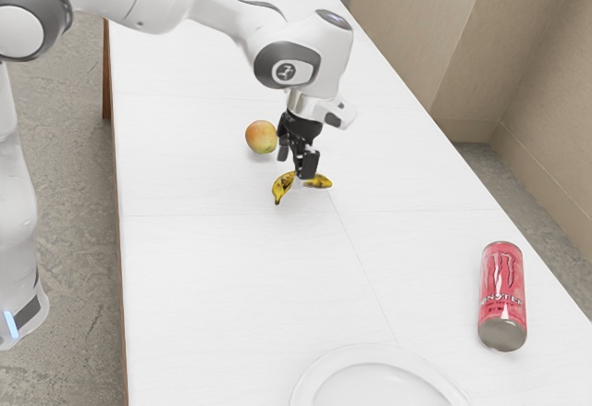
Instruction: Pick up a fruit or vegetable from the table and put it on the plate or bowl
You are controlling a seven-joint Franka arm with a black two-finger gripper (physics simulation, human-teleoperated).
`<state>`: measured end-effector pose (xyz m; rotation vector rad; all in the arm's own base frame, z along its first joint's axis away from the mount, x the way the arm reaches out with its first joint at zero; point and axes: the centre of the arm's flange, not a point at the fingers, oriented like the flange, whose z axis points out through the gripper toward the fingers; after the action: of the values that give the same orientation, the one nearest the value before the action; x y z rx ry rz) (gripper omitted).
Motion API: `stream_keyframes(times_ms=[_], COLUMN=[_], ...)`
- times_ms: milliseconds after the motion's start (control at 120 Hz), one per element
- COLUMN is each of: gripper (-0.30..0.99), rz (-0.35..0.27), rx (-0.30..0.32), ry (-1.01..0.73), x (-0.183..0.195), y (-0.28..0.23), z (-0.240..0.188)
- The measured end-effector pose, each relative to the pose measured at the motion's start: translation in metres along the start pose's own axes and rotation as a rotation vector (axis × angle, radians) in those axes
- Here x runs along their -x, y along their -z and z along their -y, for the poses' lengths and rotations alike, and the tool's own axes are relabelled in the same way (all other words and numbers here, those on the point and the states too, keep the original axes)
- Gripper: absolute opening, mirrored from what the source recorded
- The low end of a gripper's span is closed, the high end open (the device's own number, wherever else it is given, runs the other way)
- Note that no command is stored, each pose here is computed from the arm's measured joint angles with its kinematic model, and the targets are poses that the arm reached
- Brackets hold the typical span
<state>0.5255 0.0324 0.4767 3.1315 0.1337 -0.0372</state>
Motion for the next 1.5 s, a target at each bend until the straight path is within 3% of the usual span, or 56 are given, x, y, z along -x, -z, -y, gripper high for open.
stream_keyframes(times_ms=[258,717,825,1017,1083,1283,1500], gripper=[0.49,0.42,0.29,0.20,0.21,0.41,0.32], rz=[-0.010,0.012,0.005,-0.011,-0.015,-0.005,-0.015], rx=[0.005,0.017,0.017,0.013,0.015,0.052,0.067], ry=[-0.045,-0.068,-0.073,-0.073,-0.072,-0.063,-0.059], x=[0.002,-0.010,-0.011,-0.012,-0.013,-0.018,-0.021], y=[-0.005,-0.033,-0.033,-0.031,-0.031,-0.043,-0.047], z=[0.006,0.021,0.022,0.027,0.028,0.026,0.027])
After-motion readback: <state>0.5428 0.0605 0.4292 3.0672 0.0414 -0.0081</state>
